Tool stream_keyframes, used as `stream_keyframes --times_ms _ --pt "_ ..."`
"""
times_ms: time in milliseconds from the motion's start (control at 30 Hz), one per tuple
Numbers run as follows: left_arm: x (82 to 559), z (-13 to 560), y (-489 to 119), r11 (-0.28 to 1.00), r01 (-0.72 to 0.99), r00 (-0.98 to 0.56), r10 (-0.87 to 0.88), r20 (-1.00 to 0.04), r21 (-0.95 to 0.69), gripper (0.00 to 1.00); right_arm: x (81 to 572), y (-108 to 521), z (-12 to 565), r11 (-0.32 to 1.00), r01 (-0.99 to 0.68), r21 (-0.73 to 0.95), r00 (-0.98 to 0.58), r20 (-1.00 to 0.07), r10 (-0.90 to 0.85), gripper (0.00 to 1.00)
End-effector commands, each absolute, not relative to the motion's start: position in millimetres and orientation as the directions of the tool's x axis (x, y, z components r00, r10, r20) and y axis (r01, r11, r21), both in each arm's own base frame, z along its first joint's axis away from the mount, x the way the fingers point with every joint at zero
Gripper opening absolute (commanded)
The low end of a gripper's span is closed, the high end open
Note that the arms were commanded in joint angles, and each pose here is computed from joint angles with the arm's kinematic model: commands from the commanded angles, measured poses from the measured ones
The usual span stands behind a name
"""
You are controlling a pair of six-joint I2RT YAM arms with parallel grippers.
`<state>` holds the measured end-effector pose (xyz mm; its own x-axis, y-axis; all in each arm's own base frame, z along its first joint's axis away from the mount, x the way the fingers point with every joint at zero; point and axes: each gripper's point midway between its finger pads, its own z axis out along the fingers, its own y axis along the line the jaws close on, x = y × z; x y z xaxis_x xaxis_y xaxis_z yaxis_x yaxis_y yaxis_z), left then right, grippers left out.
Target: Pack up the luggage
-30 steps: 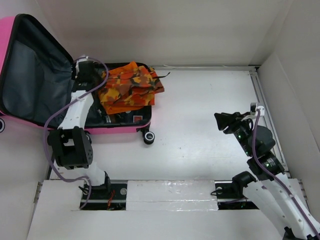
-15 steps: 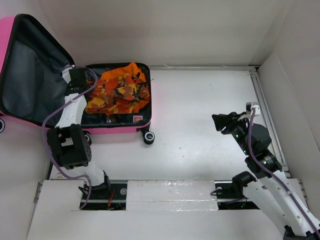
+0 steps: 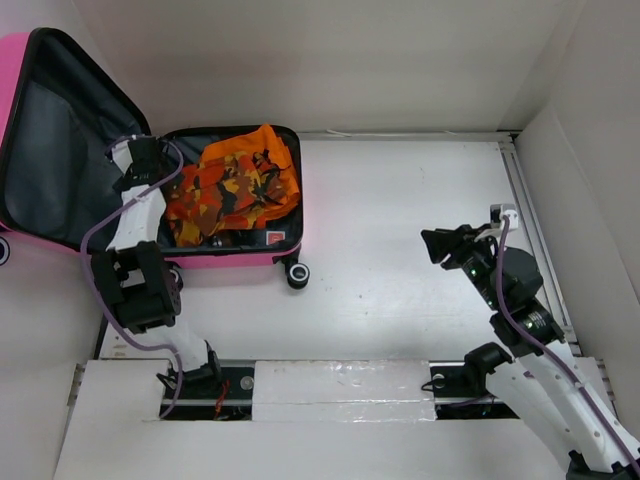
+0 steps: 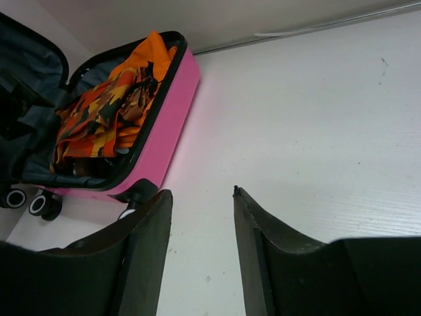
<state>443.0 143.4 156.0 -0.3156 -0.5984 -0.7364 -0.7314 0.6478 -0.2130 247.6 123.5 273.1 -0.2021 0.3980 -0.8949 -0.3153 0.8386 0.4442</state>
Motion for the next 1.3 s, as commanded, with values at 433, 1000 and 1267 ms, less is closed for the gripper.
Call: stream_keyframes --times_ms 433,1000,1267 --pt "306 366 153 0.467 -0.852 0.085 -0.323 -0.943 -0.237 0.74 245 158 280 0.762 -0.481 0.434 -0.238 -0.901 0.364 0.00" --pt "193 344 201 0.075 -0.996 0.037 -0.214 -0.976 -0.054 0.69 248 170 258 0.755 -0.505 0.419 -0.298 -0.905 0.302 0.32" --pt "211 357 208 0.033 -0.999 -0.002 -0.235 -0.972 -0.006 0.71 248 170 258 0.755 -0.505 0.419 -0.298 -0.905 0.302 0.32"
